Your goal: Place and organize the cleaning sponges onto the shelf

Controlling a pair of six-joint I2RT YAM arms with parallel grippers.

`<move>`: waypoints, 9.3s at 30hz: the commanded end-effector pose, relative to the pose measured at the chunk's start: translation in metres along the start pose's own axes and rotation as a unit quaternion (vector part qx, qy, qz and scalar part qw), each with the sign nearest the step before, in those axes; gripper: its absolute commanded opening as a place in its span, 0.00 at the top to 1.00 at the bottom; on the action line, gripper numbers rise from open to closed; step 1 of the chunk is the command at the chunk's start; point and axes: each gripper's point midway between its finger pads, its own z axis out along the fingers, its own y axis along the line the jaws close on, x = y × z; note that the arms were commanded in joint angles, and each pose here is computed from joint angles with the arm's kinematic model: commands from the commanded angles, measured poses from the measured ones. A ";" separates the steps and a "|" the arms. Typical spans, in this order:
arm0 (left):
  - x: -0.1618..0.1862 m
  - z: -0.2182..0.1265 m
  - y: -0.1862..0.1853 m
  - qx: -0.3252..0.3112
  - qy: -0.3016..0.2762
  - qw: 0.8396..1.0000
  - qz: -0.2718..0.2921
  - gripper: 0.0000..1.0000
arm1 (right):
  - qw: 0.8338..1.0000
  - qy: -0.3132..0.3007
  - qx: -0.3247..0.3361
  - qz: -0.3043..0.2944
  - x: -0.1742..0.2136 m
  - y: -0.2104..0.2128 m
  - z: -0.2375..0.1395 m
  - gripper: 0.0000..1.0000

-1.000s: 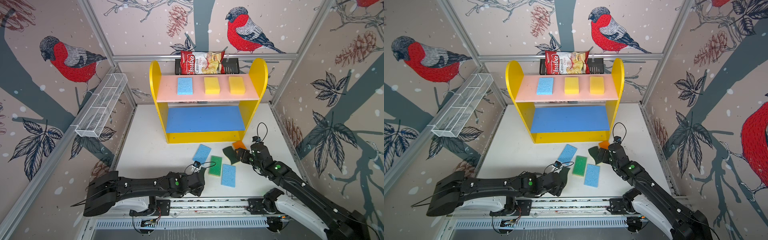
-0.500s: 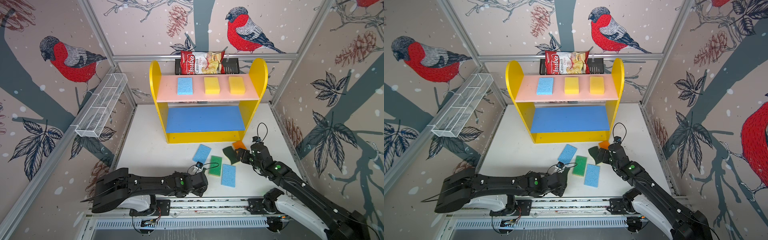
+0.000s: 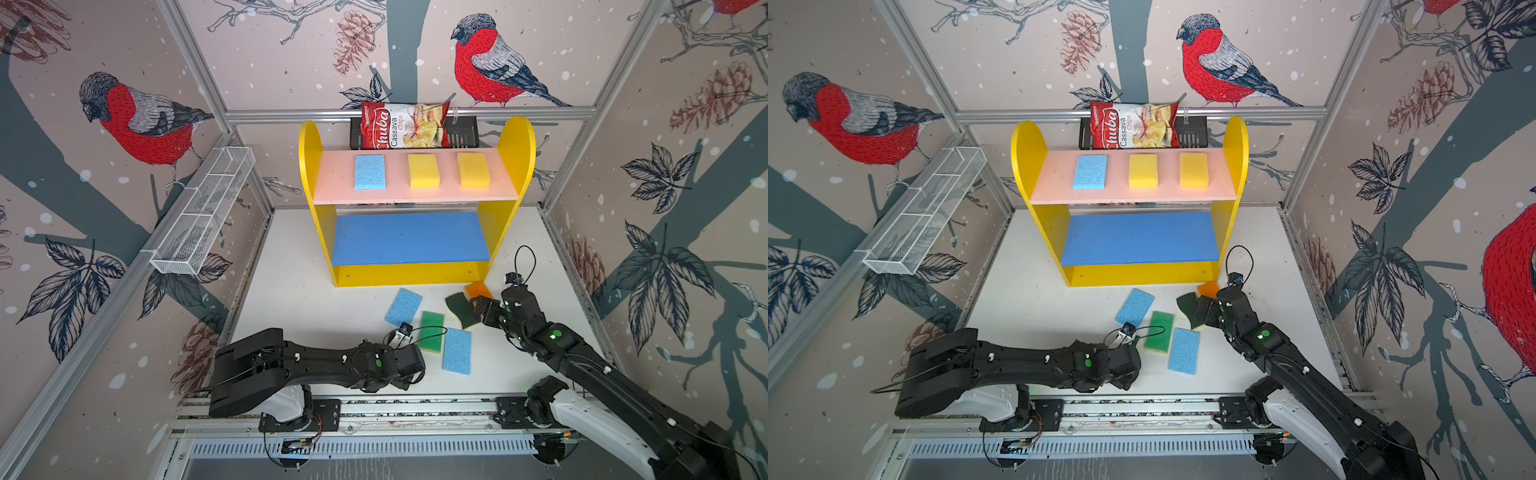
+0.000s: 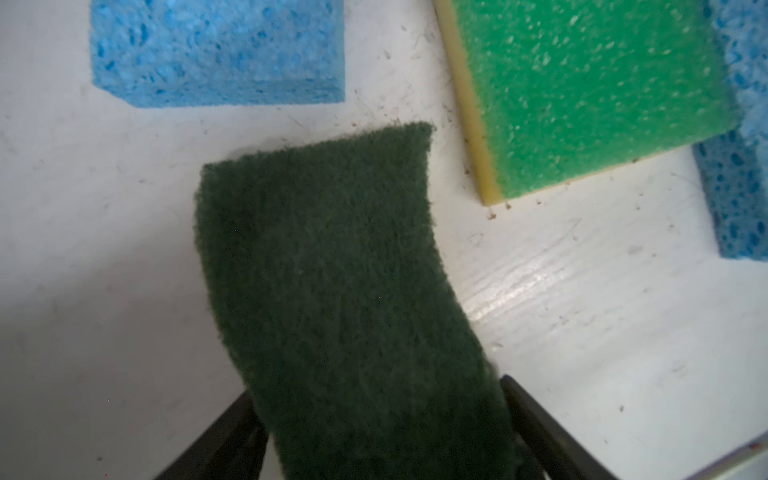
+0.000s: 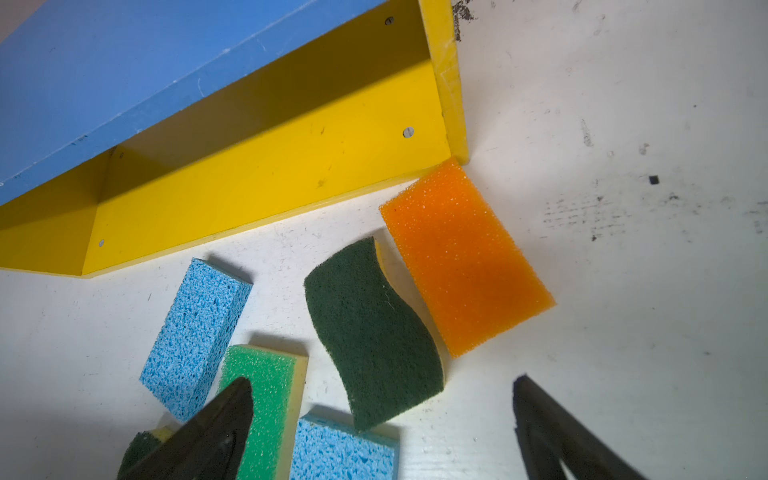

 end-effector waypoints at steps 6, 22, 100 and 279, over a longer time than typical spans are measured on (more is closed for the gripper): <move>0.003 -0.001 0.008 -0.022 0.006 1.000 -0.018 0.35 | 1.000 -0.011 0.005 -0.005 -0.006 -0.001 -0.001 0.03; -0.035 -0.055 0.035 -0.054 -0.072 0.993 -0.077 0.44 | 1.000 -0.011 0.006 -0.011 -0.004 -0.002 0.002 0.03; -0.274 -0.101 0.191 -0.150 -0.365 0.911 -0.118 0.44 | 0.988 -0.010 -0.054 -0.146 -0.019 0.090 0.015 0.04; -0.196 -0.136 0.176 -0.017 -0.332 0.930 -0.159 0.22 | 0.998 0.041 0.026 -0.042 0.032 0.030 0.012 0.05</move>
